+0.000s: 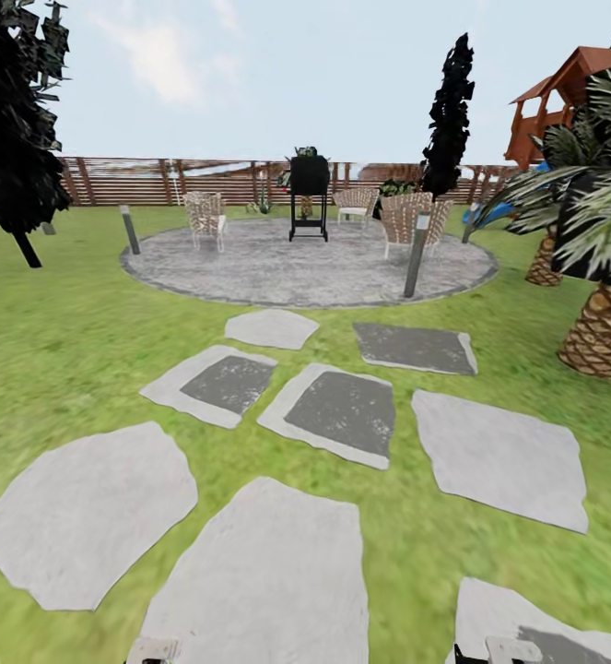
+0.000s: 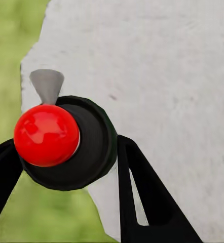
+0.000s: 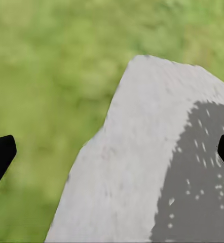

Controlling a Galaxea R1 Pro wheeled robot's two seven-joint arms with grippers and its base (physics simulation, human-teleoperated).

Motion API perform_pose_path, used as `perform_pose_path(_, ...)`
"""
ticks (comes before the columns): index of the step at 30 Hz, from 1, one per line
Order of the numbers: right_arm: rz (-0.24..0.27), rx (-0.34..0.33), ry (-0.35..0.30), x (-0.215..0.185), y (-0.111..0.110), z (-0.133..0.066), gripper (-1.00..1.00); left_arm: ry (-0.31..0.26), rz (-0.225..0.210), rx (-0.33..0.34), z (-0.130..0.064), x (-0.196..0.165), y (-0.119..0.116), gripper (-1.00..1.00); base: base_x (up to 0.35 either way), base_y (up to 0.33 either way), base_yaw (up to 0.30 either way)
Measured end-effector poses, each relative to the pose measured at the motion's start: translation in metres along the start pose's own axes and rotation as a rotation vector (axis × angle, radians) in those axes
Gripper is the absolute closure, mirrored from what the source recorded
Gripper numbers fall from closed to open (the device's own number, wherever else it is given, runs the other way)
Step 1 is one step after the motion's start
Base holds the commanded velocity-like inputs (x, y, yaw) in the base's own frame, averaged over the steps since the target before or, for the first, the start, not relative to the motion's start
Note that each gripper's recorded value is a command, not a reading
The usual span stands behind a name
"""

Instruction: Pick up the pesticide atomizer in the garden and spray insectifuge to fully cover both potted plants in the garden.

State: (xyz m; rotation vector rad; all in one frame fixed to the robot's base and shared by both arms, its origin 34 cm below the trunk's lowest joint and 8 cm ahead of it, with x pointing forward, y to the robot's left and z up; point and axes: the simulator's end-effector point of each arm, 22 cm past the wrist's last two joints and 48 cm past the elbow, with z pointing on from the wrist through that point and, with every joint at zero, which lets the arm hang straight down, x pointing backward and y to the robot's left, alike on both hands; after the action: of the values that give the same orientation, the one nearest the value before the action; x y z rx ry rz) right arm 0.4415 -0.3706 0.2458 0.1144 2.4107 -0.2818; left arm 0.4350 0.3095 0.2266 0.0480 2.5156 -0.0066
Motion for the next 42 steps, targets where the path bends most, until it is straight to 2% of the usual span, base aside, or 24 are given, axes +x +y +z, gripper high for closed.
perform_pose_path(23, 0.000, 0.000, 0.000, 0.0000, 0.0000, 0.0000, -1.00, 0.000, 0.000, 0.000, 0.0000, 0.0000, 0.0000, 1.00, 0.338, 0.000, 0.001)
perform_pose_path(29, 0.000, 0.000, 0.000, 0.0000, 0.0003, 0.0000, -1.00, 0.000, 0.000, 0.000, 0.0000, -0.0001, 0.0001, 1.00, 0.338, 0.000, 0.143)
perform_pose_path(42, -0.009, 0.006, -0.002, -0.0011, -0.0064, 0.0007, -1.00, 0.000, 0.000, 0.000, 0.0000, 0.0000, 0.0000, 1.00, 0.338, 0.000, 0.007)
